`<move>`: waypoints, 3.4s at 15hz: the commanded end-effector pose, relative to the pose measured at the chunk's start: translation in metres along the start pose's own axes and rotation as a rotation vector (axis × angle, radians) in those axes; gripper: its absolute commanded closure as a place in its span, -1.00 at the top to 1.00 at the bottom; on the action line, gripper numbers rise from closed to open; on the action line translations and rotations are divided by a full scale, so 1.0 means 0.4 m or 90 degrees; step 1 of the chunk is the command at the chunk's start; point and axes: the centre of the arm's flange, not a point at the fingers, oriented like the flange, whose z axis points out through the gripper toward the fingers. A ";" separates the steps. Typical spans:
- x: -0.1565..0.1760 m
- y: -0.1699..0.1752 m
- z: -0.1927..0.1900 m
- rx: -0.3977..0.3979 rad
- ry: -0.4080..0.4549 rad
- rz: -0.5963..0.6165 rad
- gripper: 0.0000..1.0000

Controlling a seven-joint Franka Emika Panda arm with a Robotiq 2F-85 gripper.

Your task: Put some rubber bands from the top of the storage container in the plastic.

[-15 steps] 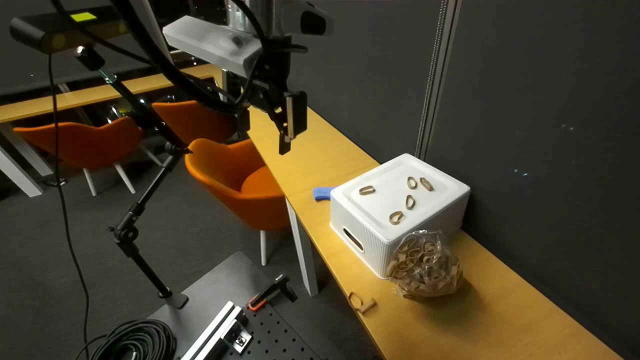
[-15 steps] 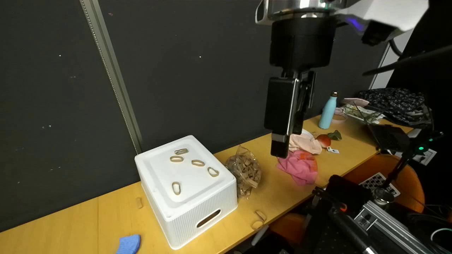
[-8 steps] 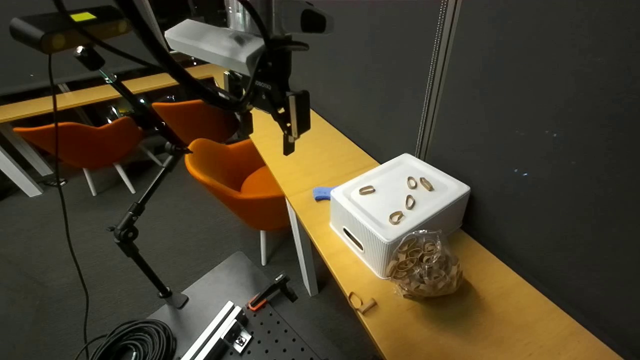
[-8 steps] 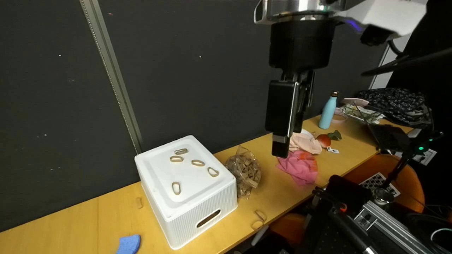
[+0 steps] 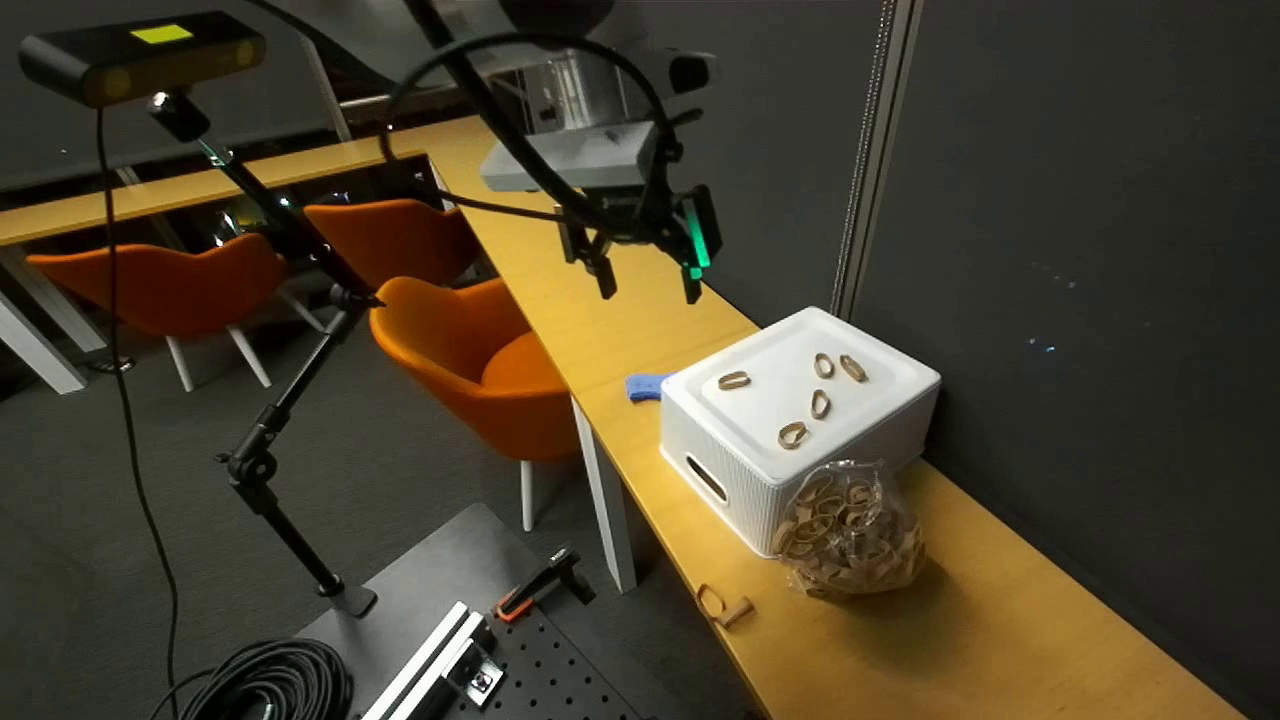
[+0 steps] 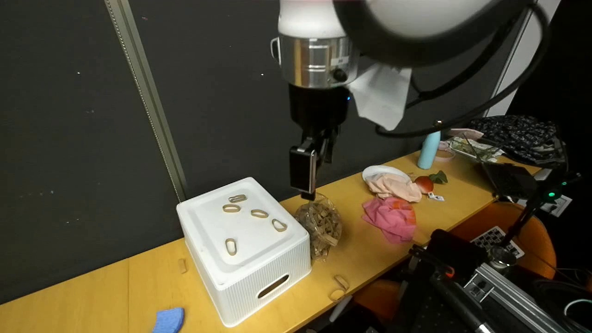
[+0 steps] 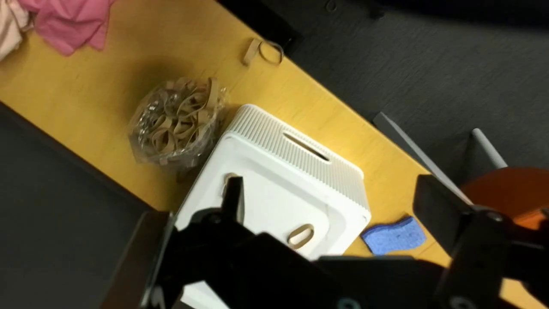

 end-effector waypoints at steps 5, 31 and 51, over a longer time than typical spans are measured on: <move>0.206 0.070 0.196 -0.046 0.089 0.102 1.00; 0.385 0.088 0.637 0.083 0.055 0.233 1.00; 0.551 0.020 0.712 0.126 0.013 0.231 0.16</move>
